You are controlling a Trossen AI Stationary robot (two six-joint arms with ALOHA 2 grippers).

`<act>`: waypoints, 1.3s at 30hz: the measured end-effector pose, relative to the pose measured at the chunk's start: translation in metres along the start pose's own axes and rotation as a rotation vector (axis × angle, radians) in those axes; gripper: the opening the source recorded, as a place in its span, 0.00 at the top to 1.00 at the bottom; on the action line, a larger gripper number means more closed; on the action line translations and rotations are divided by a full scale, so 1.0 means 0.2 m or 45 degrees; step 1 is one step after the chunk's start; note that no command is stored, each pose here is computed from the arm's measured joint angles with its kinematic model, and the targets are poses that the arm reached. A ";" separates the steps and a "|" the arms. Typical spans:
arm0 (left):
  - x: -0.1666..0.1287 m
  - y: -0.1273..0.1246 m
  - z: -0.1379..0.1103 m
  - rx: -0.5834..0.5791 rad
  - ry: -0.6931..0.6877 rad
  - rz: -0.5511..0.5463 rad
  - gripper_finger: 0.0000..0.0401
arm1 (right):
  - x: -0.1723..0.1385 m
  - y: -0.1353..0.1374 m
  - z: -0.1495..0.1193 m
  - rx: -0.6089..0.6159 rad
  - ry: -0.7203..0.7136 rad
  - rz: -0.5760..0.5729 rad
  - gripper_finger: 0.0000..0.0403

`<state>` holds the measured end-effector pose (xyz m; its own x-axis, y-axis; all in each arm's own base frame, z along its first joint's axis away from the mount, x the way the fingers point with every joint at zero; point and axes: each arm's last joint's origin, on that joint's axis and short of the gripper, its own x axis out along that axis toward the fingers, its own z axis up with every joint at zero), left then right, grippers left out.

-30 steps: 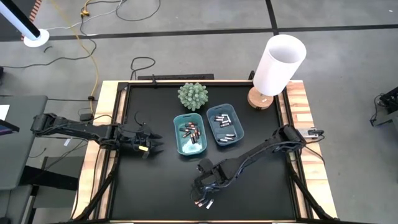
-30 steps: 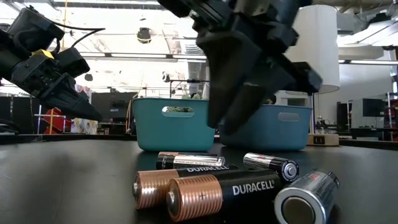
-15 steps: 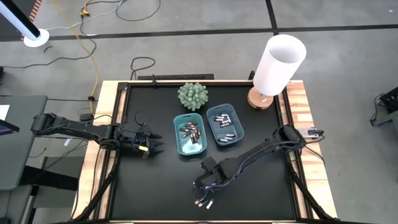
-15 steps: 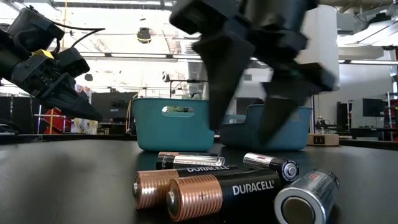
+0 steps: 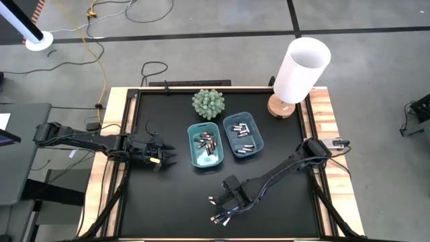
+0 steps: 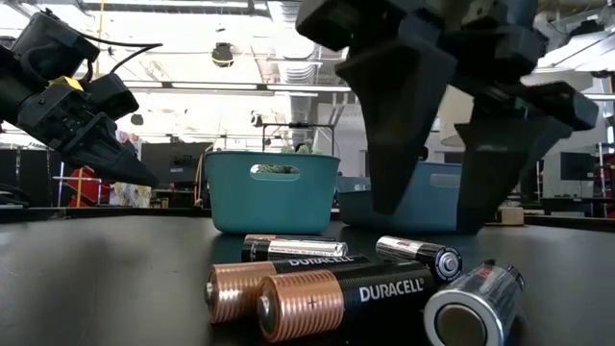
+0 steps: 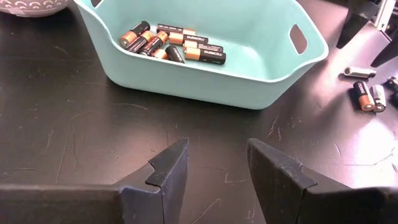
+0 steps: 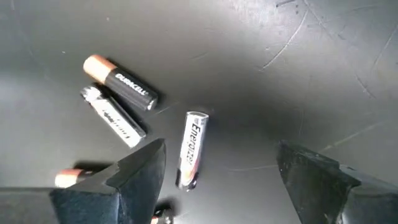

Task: Sort batteries
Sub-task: Put the white battery into the blue bin

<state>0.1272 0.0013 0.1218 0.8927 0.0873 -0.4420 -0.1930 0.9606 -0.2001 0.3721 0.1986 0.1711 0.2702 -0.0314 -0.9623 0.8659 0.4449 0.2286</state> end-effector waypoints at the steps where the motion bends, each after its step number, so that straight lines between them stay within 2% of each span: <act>1: 0.00 0.00 0.00 0.000 0.000 0.000 0.60 | 0.01 0.00 -0.01 -0.006 -0.005 -0.005 0.21; 9: 0.00 0.00 0.00 0.000 0.000 0.000 0.60 | 0.23 0.00 -0.10 -0.120 -0.053 -0.080 0.21; 12: 0.00 0.00 0.00 0.000 -0.001 0.000 0.60 | 0.28 -0.02 -0.12 -0.095 -0.072 -0.141 0.21; 15: 0.00 0.00 0.00 0.000 0.000 0.000 0.60 | 0.28 -0.03 -0.13 -0.054 -0.123 -0.168 0.21; 19: 0.00 0.00 0.00 0.000 0.000 0.000 0.60 | 0.27 -0.03 -0.19 -0.108 -0.328 -0.114 0.21; 24: 0.00 0.00 0.00 0.000 -0.001 0.000 0.60 | 0.27 -0.04 -0.23 -0.138 -0.373 -0.100 0.23; 33: 0.00 0.00 0.00 0.000 0.000 0.001 0.60 | 0.28 -0.06 -0.30 -0.250 -0.494 -0.132 0.35; 39: 0.00 0.00 0.00 0.000 0.000 0.000 0.60 | 0.28 -0.07 -0.31 -0.320 -0.518 -0.159 0.55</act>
<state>0.1272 0.0014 0.1219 0.8929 0.0874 -0.4417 -0.1928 0.9607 -0.1998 0.3486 0.2452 0.1043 0.3565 -0.4226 -0.8332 0.7875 0.6158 0.0246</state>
